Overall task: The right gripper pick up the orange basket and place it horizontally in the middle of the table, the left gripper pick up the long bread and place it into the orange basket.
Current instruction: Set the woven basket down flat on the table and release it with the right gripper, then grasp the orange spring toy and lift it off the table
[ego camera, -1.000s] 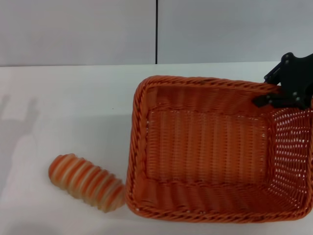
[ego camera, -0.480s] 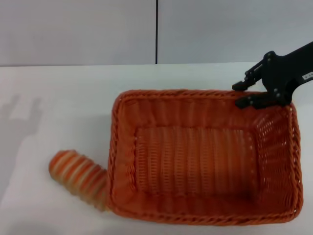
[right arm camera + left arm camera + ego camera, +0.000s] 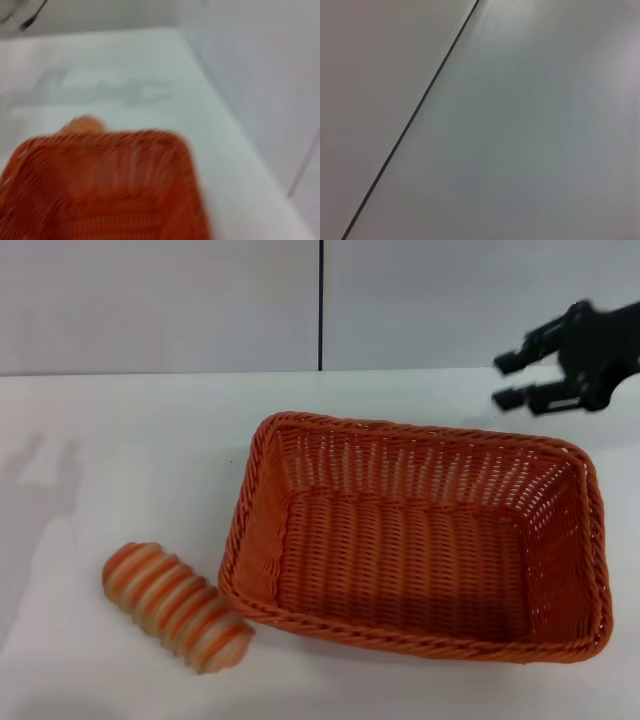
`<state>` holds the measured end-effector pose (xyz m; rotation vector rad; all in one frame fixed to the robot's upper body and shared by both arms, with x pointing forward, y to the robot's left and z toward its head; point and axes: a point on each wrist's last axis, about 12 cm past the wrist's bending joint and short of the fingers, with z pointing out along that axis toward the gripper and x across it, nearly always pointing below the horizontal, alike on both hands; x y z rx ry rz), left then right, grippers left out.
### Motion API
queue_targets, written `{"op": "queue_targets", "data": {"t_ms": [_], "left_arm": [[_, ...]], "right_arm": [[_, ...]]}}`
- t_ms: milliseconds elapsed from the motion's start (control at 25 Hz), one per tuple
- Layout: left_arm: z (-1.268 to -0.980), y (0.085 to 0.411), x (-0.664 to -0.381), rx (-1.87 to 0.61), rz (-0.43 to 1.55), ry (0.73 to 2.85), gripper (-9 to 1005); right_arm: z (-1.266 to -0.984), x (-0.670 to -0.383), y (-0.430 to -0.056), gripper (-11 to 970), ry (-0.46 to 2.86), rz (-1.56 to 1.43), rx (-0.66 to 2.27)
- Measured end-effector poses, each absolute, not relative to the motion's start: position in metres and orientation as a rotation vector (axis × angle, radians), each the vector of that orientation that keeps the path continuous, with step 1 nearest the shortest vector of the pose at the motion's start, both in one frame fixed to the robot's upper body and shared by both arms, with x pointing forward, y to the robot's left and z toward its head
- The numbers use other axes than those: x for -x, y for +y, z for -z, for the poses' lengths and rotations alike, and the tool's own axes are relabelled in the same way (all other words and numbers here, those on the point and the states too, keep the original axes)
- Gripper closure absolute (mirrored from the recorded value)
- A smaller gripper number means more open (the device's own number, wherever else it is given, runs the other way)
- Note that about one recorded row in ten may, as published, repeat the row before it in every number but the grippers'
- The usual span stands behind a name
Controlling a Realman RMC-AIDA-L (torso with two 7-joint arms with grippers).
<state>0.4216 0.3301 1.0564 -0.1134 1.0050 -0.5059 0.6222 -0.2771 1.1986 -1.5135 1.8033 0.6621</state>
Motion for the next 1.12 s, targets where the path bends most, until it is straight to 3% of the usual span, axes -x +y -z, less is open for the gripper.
{"op": "queue_targets", "data": {"t_ms": [280, 360, 480, 560, 640, 760, 800, 960, 1120], "left_arm": [[-1.057, 0.333, -0.421, 0.117, 0.494, 1.004, 508], [-1.057, 0.334, -0.421, 0.118, 0.489, 1.002, 507], [-1.058, 0.336, -0.422, 0.108, 0.481, 0.997, 506], [-1.060, 0.337, -0.425, 0.101, 0.479, 0.995, 506], [-1.062, 0.338, -0.429, 0.089, 0.475, 0.993, 506], [-1.066, 0.340, -0.440, 0.036, 0.491, 1.003, 506], [-1.066, 0.340, -0.440, 0.036, 0.491, 1.003, 506], [-1.075, 0.340, -0.466, -0.040, 0.615, 1.079, 506], [-1.081, 0.339, -0.482, -0.063, 0.697, 1.130, 505]], "right_arm": [[-1.205, -0.595, -0.330, 535, 1.568, -0.709, 1.074], [-1.196, -0.571, -0.360, 535, 1.466, -0.721, 0.797], [-1.189, -0.551, -0.379, 535, 1.393, -0.712, 0.611], [-1.171, -0.511, -0.407, 535, 1.286, -0.656, 0.350], [-1.165, -0.499, -0.413, 535, 1.261, -0.636, 0.292], [-1.133, -0.448, -0.433, 534, 1.190, -0.555, 0.056], [-1.133, -0.448, -0.433, 534, 1.190, -0.555, 0.056], [-1.092, -0.395, -0.446, 534, 1.119, -0.470, -0.237], [-1.080, -0.375, -0.446, 535, 1.128, -0.427, -0.295]]}}
